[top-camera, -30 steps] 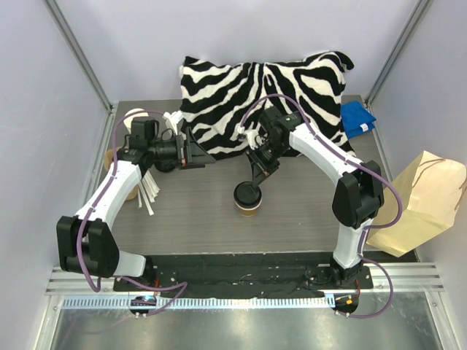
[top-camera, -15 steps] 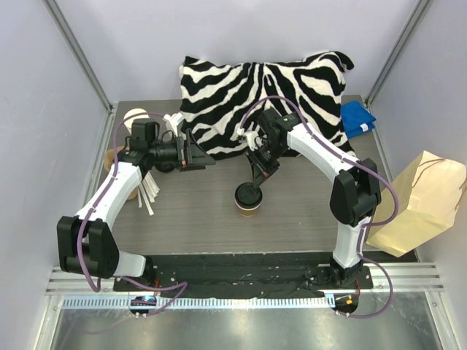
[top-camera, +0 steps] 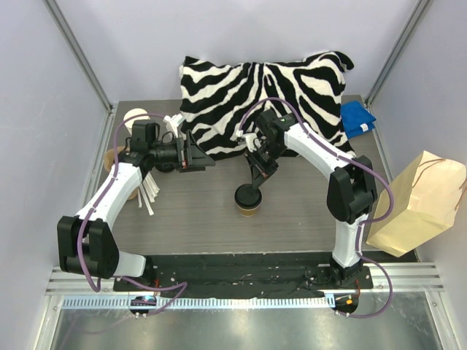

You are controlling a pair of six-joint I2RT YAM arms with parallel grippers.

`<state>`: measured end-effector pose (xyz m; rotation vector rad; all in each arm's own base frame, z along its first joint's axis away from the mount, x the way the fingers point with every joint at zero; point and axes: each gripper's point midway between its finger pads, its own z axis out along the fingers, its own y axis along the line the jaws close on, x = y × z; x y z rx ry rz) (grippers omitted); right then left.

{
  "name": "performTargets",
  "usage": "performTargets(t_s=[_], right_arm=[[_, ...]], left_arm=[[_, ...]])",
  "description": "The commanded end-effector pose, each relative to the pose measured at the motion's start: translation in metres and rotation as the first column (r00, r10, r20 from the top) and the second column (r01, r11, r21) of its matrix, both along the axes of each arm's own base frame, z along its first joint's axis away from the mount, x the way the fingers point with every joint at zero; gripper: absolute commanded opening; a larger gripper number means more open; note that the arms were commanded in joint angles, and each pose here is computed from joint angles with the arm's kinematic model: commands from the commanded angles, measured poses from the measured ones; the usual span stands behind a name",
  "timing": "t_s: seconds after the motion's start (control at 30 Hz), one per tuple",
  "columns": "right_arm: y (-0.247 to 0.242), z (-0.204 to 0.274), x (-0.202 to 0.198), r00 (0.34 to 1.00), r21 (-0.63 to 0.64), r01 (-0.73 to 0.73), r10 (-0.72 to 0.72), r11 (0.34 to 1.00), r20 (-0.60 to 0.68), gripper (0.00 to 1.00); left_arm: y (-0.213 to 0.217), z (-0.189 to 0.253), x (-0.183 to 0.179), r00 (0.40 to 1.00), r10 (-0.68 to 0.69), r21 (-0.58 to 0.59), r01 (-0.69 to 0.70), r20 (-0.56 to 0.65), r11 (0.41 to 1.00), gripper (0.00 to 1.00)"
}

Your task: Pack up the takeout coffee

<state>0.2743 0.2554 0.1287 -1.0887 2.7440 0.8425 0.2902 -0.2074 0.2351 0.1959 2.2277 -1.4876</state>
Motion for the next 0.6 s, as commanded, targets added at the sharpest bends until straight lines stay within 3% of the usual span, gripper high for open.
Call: performTargets(t_s=[0.0, 0.03, 0.4, 0.47, 0.57], right_arm=[[0.0056, 0.0141, 0.0054, 1.0, 0.034, -0.003, 0.002, 0.999, 0.025, 0.07], [0.0053, 0.0141, 0.0048, 1.0, 0.032, -0.003, 0.002, 0.999, 0.022, 0.13], [0.0027, 0.0176, -0.0015, 1.0, 0.036, -0.016, 0.015, 0.999, 0.016, 0.22], [0.0016, 0.0164, -0.0028, 1.0, 0.032, -0.018, 0.018, 0.999, 0.013, 0.29], [0.0021, 0.0172, -0.0029, 1.0, 0.036, -0.017, 0.017, 0.999, 0.013, 0.31]], left_arm=[[0.0007, 0.0155, -0.0005, 0.997, -0.005, -0.019, 0.006, 0.074, 1.0, 1.0], [0.0011, 0.0155, -0.0006, 0.997, -0.005, -0.019, 0.006, 0.072, 1.0, 1.0], [0.0005, 0.0158, 0.0002, 0.997, -0.006, -0.02, 0.007, 0.071, 1.0, 1.0], [0.0003, 0.0168, 0.0007, 0.997, -0.007, -0.022, 0.008, 0.073, 1.0, 1.0], [0.0006, 0.0172, 0.0012, 0.998, -0.005, -0.022, 0.006, 0.07, 1.0, 1.0]])
